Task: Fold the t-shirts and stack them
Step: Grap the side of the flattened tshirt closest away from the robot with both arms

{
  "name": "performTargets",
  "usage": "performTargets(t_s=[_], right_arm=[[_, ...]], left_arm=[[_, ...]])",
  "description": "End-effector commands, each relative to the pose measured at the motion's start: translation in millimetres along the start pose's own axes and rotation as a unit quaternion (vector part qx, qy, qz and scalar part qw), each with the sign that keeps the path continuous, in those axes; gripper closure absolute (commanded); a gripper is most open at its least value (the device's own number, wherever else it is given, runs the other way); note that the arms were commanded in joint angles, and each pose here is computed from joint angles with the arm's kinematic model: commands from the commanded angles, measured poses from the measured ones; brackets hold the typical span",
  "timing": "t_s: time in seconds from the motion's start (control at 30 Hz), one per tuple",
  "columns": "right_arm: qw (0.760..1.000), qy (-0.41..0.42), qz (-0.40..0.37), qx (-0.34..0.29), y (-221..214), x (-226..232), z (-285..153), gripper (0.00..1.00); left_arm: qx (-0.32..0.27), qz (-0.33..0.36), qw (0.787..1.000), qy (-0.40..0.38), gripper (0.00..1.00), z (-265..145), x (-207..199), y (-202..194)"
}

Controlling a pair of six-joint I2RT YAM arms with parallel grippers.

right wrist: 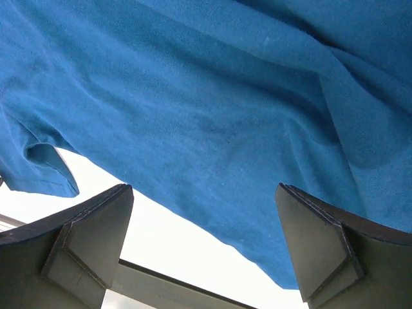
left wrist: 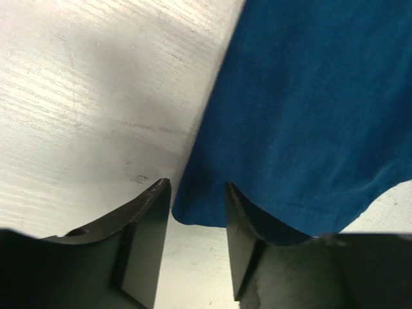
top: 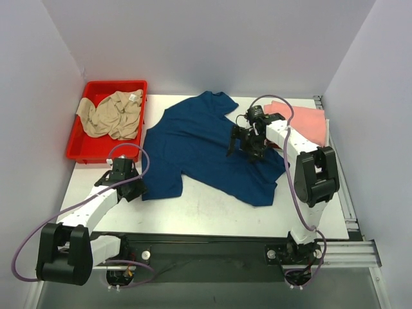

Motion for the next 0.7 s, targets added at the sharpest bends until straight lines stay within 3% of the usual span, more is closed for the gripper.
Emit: performTargets(t_s=[0.0,0.67], right_arm=[[1.000,-0.009,-0.002,-0.013,-5.6,2.5,-17.8,0.01],[1.000,-0.020,0.004,-0.008,-14.5,-1.3,-17.4,0.01]], left_arm=[[-0.005,-0.009,1.000,-0.019,0.52,3.3,-5.9,6.4],[0.033,-0.004,0.999,0.041,0.70,7.0,9.6,-4.6]])
Point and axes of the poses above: each gripper's point midway between its finger pads, its own z axis out along the fingers, its own x axis along the line the jaws close on, y = z × x, the point moved 10 cm from there along -z, back along the fingers, and after that the axes turned 10 degrees about -z, right-handed, at the moved point
